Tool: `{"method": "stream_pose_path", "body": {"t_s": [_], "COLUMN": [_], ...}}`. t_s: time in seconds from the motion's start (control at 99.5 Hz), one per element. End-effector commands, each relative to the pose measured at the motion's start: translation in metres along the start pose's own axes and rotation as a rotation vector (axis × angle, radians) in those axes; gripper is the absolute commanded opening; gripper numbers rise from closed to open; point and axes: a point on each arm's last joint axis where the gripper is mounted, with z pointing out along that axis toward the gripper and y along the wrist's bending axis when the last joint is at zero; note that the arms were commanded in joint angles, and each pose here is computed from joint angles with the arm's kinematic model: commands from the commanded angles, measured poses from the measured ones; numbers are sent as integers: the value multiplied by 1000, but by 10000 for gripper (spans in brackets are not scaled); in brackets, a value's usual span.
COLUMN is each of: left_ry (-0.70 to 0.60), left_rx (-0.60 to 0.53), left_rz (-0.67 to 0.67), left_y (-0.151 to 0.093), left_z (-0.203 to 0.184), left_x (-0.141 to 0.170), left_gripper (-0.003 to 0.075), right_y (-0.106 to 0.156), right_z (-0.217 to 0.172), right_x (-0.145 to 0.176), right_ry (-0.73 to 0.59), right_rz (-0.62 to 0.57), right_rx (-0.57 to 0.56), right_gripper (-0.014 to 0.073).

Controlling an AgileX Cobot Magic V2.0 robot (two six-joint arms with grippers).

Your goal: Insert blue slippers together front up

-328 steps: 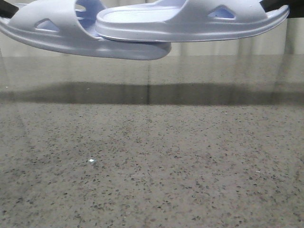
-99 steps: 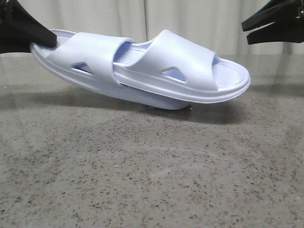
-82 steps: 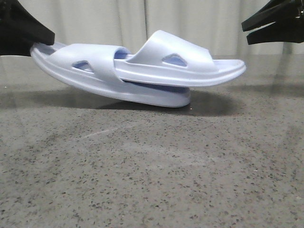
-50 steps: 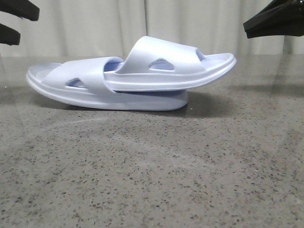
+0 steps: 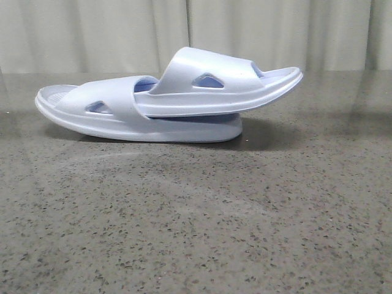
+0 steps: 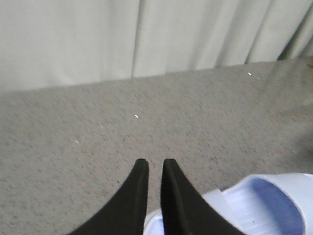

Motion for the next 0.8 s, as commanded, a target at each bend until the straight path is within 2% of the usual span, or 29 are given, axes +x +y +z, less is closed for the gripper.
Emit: {"method": "stream_pose_path", "body": {"t_s": [0.0, 0.111, 0.181, 0.271, 0.352, 0.623, 0.794], "left_ry": [-145, -213, -229, -222, -212, -232, -287], "left_rx": [-108, -221, -249, -237, -226, -283, -272], "left_rz": [57, 107, 153, 196, 168, 78, 50], "left_y": [-19, -33, -43, -54, -59, -62, -67], "left_z": [-20, -33, -40, -47, -54, -88, -105], "left_x": [-19, -13, -4, 13, 33, 105, 137], "left_gripper": [15, 15, 15, 15, 15, 15, 15], "right_y": [20, 36, 44, 50, 55, 57, 54], "right_z": [-18, -26, -33, -44, -58, -87, -95], "right_x": [-3, 17, 32, 54, 76, 162, 186], "right_ry": [-125, -186, -227, -271, -314, -385, -482], "right_rz": [-77, -129, -168, -209, -248, -240, -178], "right_rx": [89, 169, 219, 268, 303, 283, 282], "right_gripper": [-78, -78, -78, -78, -78, -78, -78]}}
